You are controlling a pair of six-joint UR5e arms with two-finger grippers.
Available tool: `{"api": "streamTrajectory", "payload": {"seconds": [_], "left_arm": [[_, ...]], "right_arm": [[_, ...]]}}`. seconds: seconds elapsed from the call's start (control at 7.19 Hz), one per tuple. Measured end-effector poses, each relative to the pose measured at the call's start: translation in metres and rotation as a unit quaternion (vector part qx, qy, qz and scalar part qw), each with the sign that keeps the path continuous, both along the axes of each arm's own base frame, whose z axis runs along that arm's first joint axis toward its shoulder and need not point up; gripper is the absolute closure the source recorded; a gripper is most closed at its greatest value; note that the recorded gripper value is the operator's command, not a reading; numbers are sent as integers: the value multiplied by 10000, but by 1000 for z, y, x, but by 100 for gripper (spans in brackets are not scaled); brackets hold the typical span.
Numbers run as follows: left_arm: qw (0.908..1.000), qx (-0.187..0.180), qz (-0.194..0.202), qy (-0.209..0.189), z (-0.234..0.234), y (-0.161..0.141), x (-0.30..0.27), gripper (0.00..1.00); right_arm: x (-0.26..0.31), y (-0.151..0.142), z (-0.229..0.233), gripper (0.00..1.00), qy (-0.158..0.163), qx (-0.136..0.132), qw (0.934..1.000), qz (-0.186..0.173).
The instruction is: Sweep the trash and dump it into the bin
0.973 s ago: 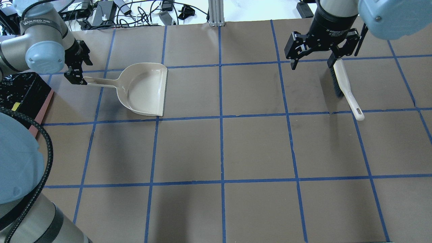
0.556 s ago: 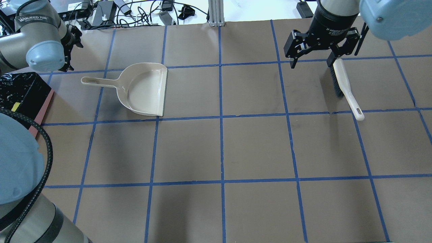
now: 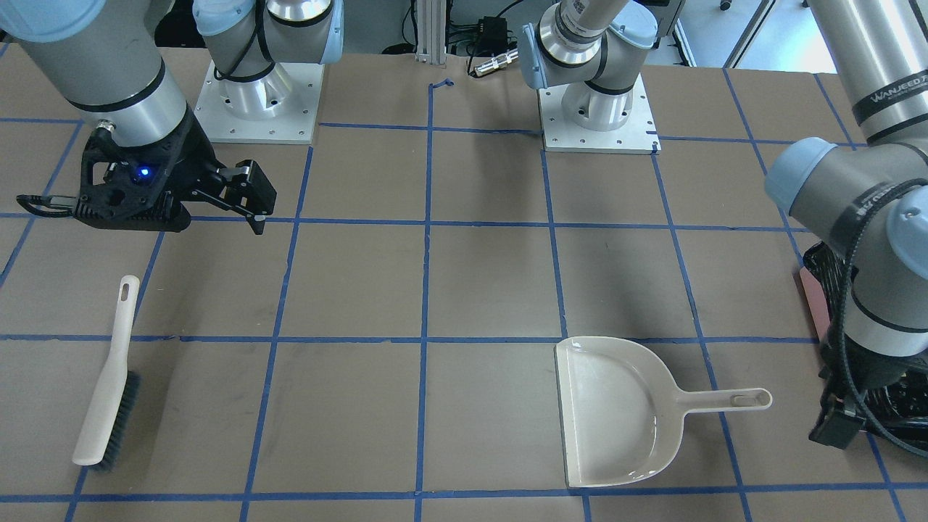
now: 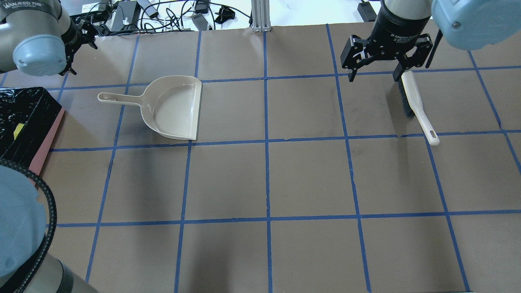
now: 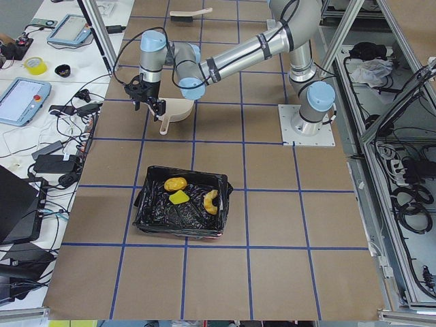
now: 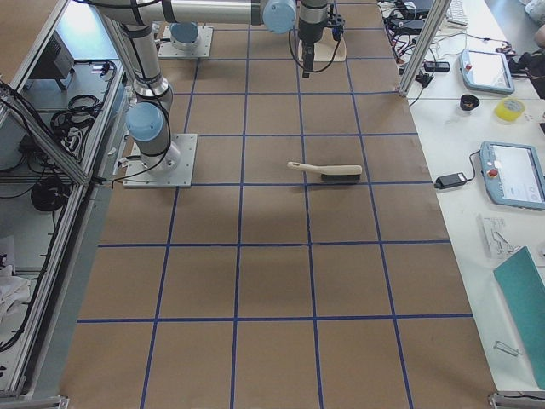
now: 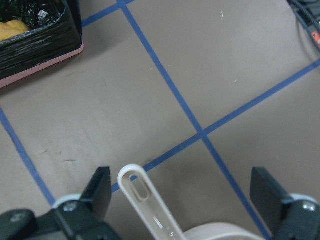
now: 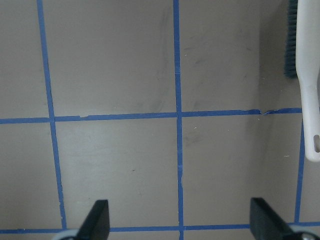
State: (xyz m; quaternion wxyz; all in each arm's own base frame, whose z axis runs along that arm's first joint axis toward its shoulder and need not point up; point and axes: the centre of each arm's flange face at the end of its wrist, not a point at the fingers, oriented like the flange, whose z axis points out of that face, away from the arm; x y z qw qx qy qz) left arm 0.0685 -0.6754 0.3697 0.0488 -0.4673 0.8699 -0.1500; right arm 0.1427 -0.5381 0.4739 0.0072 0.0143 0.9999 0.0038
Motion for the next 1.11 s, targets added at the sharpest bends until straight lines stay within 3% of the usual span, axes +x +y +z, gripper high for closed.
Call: {"api": "streamTrajectory", "payload": {"seconds": [0.28,0.56,0.83,1.11], "left_arm": [[9927,433,-1122,-70,36,24,-41,0],[9766,389,-2106,-216,77,47,-93,0],[9503,496,-3067,-199,100,71,-142,0],[9259,574,-3724,-262,113,89,-176,0]], "right_arm": [[3,1,0,0,25,5,10000,-23],[3,1,-2,0,42,17,10000,-37],[3,0,-2,0,50,13,10000,-14],[2,0,-4,0,59,19,10000,45]]}}
